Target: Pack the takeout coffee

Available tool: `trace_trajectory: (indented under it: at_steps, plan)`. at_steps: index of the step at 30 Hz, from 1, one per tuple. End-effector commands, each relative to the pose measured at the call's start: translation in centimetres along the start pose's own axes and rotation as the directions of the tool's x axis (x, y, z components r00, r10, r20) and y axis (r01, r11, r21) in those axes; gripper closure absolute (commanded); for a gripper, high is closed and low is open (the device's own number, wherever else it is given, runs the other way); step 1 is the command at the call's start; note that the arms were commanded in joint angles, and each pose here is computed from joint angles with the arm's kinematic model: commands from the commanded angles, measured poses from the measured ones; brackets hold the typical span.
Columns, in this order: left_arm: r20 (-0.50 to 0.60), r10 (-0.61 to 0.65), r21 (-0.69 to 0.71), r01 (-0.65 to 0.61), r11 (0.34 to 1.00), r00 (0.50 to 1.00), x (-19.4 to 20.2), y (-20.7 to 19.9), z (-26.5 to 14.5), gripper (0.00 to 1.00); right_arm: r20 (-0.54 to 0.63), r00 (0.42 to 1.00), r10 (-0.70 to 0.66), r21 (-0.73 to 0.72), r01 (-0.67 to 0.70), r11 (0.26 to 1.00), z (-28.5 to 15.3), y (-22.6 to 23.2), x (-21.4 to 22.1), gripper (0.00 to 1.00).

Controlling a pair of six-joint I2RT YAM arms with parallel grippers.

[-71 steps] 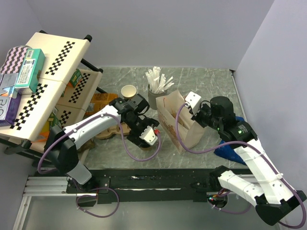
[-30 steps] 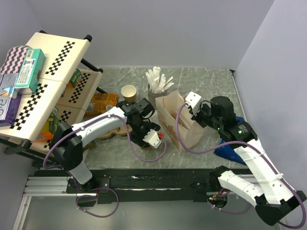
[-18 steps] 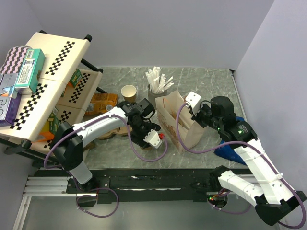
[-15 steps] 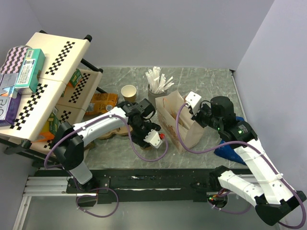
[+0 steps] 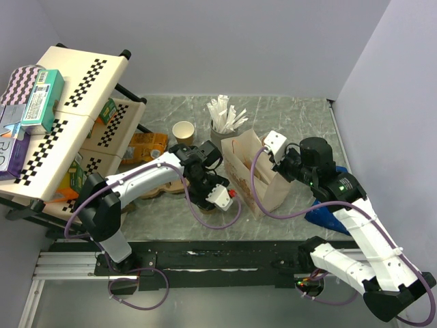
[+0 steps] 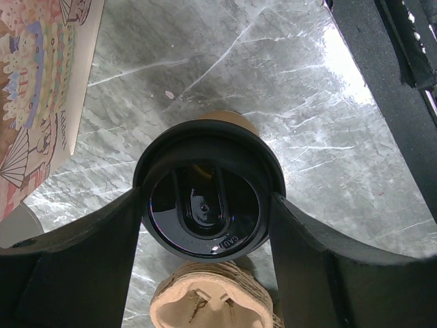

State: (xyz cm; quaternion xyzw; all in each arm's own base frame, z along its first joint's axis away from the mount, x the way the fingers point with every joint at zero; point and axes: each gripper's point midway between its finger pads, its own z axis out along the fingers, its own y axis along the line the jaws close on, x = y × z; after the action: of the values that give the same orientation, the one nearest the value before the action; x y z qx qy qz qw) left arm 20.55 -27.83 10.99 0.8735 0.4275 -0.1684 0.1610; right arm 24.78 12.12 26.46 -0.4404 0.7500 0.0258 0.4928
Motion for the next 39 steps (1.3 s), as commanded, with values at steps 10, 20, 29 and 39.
trace_trajectory:
  at_steps: [10, 20, 29, 39]
  plan:
    - [0.036, -0.122, -0.002, 0.122, 0.993, 0.992, -0.7, -1.7, -0.7, 0.99, 0.031, 0.999, -0.032, 0.014, 0.032, 0.999, -1.2, -0.9, -1.5, 1.0]
    - [0.402, -0.186, -0.282, 0.314, 0.907, 0.897, -7.7, 0.6, -11.3, 0.99, 0.069, 0.979, -0.19, 0.018, 0.189, 0.982, -2.9, -1.6, -3.0, 1.0]
    - [0.611, -0.054, -0.635, 0.53, 0.562, 0.79, -9.3, 3.1, -25.2, 0.99, 0.126, 0.954, -0.27, -0.058, 0.279, 0.958, -3.5, 0.1, -4.1, 1.0]
    - [0.66, 0.145, -0.654, 0.47, 0.593, 0.737, -13.7, 4.3, -29.6, 0.99, 0.162, 0.944, -0.288, -0.069, 0.302, 0.951, -3.3, 0.9, -4.8, 1.0]
